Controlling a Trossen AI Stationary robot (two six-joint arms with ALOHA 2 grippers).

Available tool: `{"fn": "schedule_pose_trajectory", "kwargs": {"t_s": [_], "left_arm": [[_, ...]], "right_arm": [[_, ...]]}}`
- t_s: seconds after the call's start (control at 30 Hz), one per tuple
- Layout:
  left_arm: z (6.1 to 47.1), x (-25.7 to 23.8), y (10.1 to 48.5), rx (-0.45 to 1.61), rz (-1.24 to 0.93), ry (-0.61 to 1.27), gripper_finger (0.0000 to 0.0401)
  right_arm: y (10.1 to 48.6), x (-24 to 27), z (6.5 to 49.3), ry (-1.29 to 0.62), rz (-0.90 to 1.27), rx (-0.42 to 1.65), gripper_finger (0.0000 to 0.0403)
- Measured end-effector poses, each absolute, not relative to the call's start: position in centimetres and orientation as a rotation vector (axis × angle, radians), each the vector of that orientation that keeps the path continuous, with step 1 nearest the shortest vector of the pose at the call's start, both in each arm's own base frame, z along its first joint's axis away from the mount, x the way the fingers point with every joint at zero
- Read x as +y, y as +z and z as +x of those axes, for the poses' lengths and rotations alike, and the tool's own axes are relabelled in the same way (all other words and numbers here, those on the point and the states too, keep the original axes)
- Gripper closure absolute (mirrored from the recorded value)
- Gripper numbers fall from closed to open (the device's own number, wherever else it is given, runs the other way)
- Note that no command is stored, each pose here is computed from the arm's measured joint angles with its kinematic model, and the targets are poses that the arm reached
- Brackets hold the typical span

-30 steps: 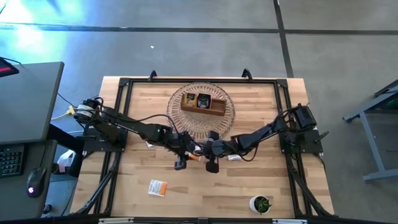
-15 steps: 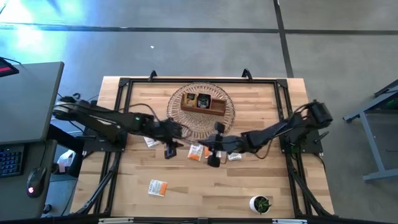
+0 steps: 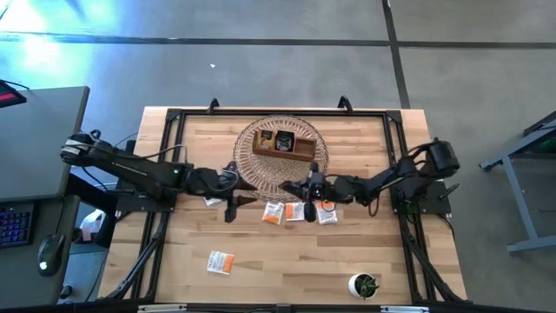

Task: Pick & Place Tea
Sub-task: Put the black tea bag into the middle section of the wooden organizer

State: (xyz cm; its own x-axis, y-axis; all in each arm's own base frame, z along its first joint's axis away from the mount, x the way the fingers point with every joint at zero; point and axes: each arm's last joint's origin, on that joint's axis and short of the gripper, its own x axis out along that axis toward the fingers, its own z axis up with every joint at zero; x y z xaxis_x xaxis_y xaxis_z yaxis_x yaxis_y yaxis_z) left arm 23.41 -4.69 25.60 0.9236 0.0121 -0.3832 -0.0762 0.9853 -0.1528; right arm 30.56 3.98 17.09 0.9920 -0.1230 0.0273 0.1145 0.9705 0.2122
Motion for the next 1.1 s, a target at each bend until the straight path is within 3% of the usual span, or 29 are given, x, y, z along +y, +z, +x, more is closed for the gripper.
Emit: {"fn": "schedule_pose_trajectory", "kwargs": {"t_s": [0.33, 0.47, 0.67, 1.1], "left_arm": [[25.9, -4.3, 22.0, 0.494, -0.158, 0.129, 0.0240], [26.5, -4.5, 21.3, 0.541, -0.136, 0.014, 0.0240], [26.6, -3.9, 22.0, 0.480, -0.118, 0.086, 0.0240], [27.1, -4.1, 23.8, 0.301, -0.158, 0.055, 0.0240]], "right_arm": [[16.8, 4.5, 34.0, 0.007, 0.194, 0.047, 0.0398], [17.0, 4.5, 34.4, -0.008, 0.170, 0.063, 0.0395], [16.6, 4.5, 34.4, -0.014, 0.164, 0.098, 0.0389], [16.8, 4.5, 34.4, -0.010, 0.163, 0.079, 0.0394]]}}
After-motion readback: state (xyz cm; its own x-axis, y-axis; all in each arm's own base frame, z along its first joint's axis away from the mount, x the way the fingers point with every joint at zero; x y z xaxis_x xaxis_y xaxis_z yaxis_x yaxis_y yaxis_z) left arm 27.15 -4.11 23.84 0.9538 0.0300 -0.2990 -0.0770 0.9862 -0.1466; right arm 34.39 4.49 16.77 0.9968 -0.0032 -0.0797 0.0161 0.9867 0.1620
